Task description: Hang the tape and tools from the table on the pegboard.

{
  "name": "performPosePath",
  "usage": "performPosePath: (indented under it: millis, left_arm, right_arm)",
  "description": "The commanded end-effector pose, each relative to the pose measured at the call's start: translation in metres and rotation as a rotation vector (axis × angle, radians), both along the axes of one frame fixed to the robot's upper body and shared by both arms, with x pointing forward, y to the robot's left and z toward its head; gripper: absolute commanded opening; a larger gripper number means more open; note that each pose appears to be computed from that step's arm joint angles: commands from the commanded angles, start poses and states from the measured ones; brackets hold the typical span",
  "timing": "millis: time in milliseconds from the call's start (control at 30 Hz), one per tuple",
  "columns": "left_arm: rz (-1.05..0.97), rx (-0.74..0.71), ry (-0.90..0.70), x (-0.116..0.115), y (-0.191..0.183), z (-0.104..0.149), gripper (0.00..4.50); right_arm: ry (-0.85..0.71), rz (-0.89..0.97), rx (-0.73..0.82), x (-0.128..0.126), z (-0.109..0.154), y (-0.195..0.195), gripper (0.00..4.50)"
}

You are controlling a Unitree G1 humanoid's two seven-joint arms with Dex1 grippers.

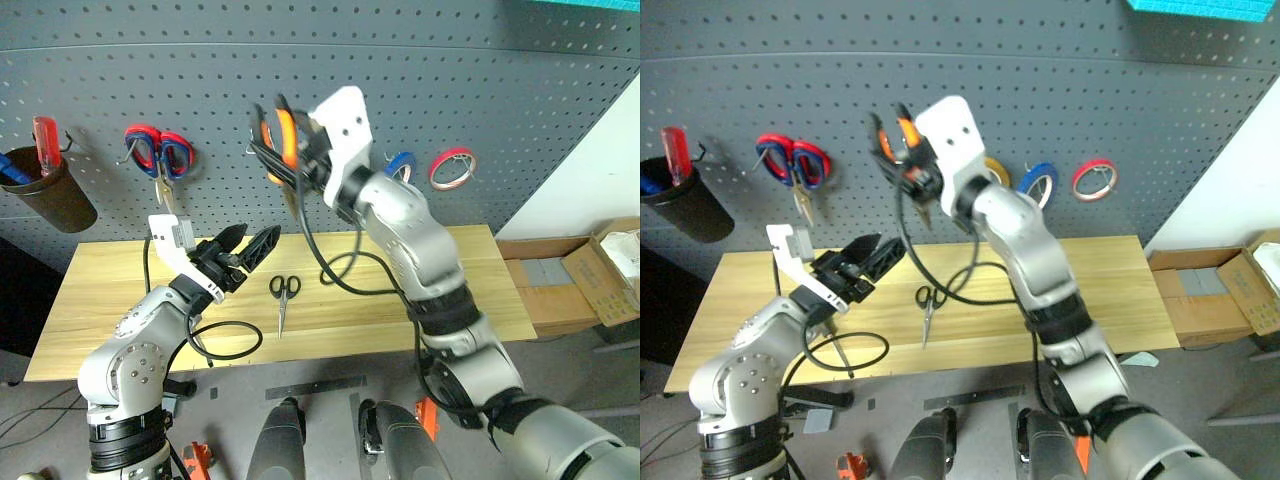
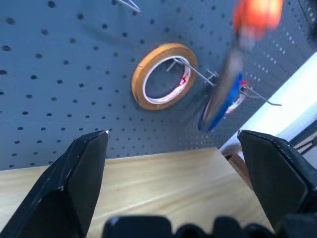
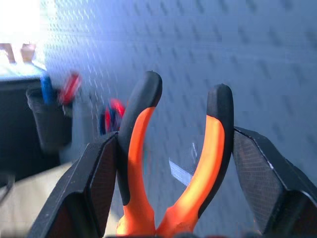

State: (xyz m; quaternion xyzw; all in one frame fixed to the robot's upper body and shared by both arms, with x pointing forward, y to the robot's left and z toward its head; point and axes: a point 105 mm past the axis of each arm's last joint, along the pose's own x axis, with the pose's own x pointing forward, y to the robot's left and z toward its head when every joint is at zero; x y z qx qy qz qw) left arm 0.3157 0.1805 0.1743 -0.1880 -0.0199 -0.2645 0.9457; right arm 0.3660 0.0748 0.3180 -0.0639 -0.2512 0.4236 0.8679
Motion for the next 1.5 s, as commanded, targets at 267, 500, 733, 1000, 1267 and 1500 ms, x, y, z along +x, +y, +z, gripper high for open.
performPosePath:
  millis: [267,500,733,1000,1267,1500]
  left_arm:
    - [0.014,0.032,-0.031,-0.001,0.001,-0.001,4.5]
    - [0.006,0.028,-0.036,-0.002,-0.006,-0.002,4.5]
    - [0.004,0.03,-0.038,-0.003,-0.006,-0.001,4.5]
    - [0.011,0.027,-0.047,-0.009,-0.004,0.005,4.5]
    - [0.015,0.027,-0.012,-0.018,-0.001,0.0,4.5]
    - [0.009,0.016,0.009,-0.026,-0.008,-0.005,4.5]
  right_arm:
    - [-0.122,-0.214,0.012,0.041,0.009,0.014,3.0]
    - [-0.155,-0.234,-0.024,0.04,0.005,0.024,3.0]
    - [-0.174,-0.238,-0.037,0.038,0.015,0.029,3.0]
    - [-0.203,-0.257,0.019,0.035,0.041,0.024,3.0]
    - [-0.233,-0.246,0.072,0.028,0.066,0.024,3.0]
    - [-0.227,-0.263,0.059,0.03,0.07,0.024,3.0]
